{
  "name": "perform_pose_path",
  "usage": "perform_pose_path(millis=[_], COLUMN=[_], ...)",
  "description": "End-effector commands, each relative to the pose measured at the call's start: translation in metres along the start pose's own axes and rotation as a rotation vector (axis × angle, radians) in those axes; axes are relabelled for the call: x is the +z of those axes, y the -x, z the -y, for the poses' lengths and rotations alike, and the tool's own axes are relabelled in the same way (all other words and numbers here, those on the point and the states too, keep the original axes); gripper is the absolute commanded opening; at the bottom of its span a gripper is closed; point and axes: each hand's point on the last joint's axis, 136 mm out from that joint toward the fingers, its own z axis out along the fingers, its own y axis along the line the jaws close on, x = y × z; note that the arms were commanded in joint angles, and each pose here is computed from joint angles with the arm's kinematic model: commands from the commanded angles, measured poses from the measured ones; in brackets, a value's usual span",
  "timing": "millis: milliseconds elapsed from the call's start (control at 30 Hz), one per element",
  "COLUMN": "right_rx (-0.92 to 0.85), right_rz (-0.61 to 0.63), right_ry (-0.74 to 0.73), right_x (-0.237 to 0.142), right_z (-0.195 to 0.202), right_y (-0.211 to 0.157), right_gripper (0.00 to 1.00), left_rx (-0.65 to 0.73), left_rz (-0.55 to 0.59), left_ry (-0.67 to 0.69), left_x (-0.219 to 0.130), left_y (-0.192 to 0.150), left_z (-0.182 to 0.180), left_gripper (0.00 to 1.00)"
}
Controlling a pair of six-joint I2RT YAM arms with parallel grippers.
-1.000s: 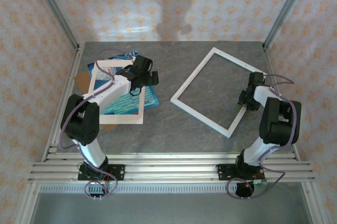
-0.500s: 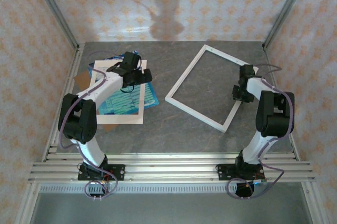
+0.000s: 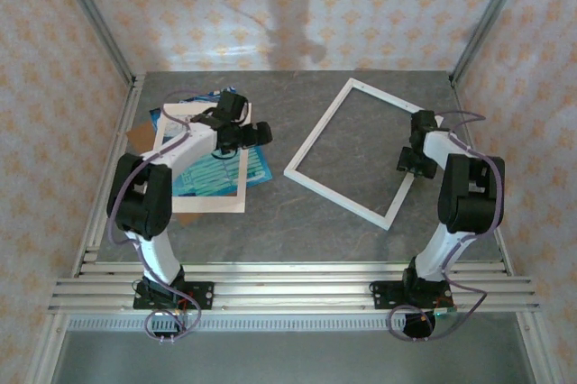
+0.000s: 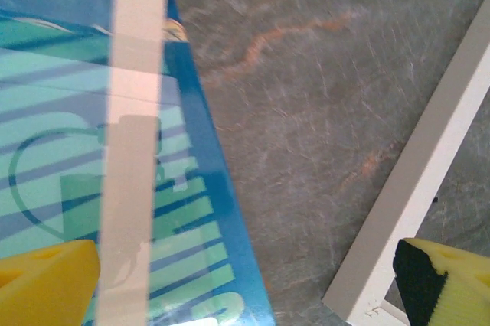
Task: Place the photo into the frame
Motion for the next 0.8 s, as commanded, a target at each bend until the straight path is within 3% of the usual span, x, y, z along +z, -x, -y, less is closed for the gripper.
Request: perform_pose_path(millis=[0,133,367,767], right_rx=[0.154,0.191,0.083,-0.172], right_rz=[-0.05,-0.071,-0.089,-0.016], right_ry=[0.003,0.041,0.041,0.071], right_x=[0.005,0.013,0.018,-0.017], right_z=[-0.001,-0.008,-0.01,-0.015], right_y=[-0.006,-0.012,-0.011,0.023], right_gripper=[0.6,0.55,0.25,0.22], left_rx=[0.046,0.058,0.063,0.0], left_rz=[-0.004,-0.029,-0.007,0.034], left_ry=[-0.073,-0.079,-0.017,0.08], left_x=[0.007,0.018,0.008,-0.022], left_y=[-0.002,-0.01,-0.003,0.024], left_z=[0.038,0.052,0.04,-0.024], left_gripper=[1.0,1.0,1.0,1.0])
